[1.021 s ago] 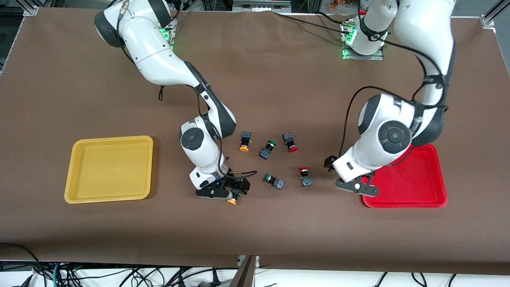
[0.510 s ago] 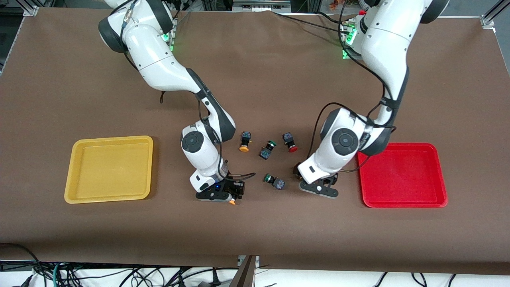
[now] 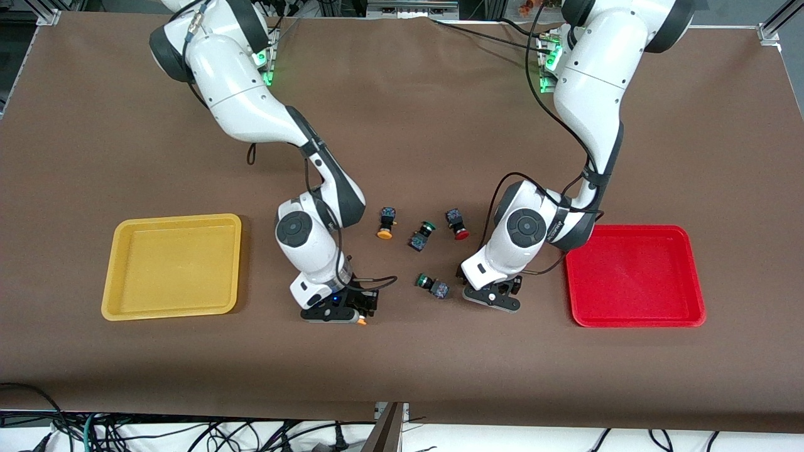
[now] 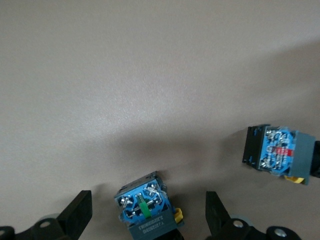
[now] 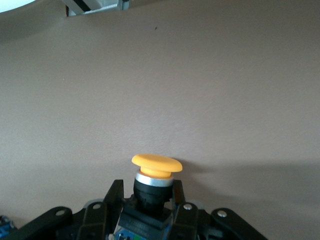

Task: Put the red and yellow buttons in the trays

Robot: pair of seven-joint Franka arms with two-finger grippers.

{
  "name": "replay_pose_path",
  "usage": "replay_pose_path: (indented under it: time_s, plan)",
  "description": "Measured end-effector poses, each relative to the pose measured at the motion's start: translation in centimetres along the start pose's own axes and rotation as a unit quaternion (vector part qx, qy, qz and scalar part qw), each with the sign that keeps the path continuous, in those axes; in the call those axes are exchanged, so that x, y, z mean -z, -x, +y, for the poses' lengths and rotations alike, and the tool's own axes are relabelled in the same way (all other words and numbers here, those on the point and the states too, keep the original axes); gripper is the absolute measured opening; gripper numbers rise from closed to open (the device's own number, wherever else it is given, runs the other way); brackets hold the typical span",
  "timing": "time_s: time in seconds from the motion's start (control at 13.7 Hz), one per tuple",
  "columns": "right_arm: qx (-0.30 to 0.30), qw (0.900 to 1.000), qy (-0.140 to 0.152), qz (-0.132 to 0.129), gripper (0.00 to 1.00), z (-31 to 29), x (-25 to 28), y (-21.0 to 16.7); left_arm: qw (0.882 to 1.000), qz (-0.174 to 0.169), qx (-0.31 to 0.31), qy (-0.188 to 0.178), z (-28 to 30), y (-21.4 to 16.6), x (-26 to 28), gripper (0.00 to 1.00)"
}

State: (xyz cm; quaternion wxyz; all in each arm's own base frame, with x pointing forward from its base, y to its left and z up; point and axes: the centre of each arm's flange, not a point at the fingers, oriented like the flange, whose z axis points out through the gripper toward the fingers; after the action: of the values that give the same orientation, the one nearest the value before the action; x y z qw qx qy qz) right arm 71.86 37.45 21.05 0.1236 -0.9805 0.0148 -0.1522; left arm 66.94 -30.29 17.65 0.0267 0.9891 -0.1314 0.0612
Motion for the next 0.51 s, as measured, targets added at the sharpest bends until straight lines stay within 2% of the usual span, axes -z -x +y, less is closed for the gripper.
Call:
replay_pose_path:
  time_s: [0.15,0.22,0.29,0.44,0.51]
  plan:
    - [0.041,0.999,0.013,-0.033,0.44,3.2,2.8,-2.5,1.000,-0.006,0.000,-0.001,-0.1,0.4,-0.6,0.96]
    - [0.066,0.996,0.011,-0.052,0.44,5.6,4.5,-3.9,1.000,-0.008,0.000,-0.001,-0.1,0.5,-0.9,0.89]
    - [0.097,0.993,0.005,-0.067,0.44,8.5,6.1,-5.1,1.000,-0.008,0.000,-0.002,-0.1,0.5,-0.9,0.76]
    - [0.165,0.982,0.000,-0.092,0.44,16.5,8.9,-6.4,1.000,-0.005,-0.001,-0.002,-0.1,0.4,-0.6,0.54]
    - [0.194,0.975,0.000,-0.105,0.44,21.3,10.1,-6.2,1.000,-0.004,-0.001,-0.002,-0.1,0.3,-0.5,0.48]
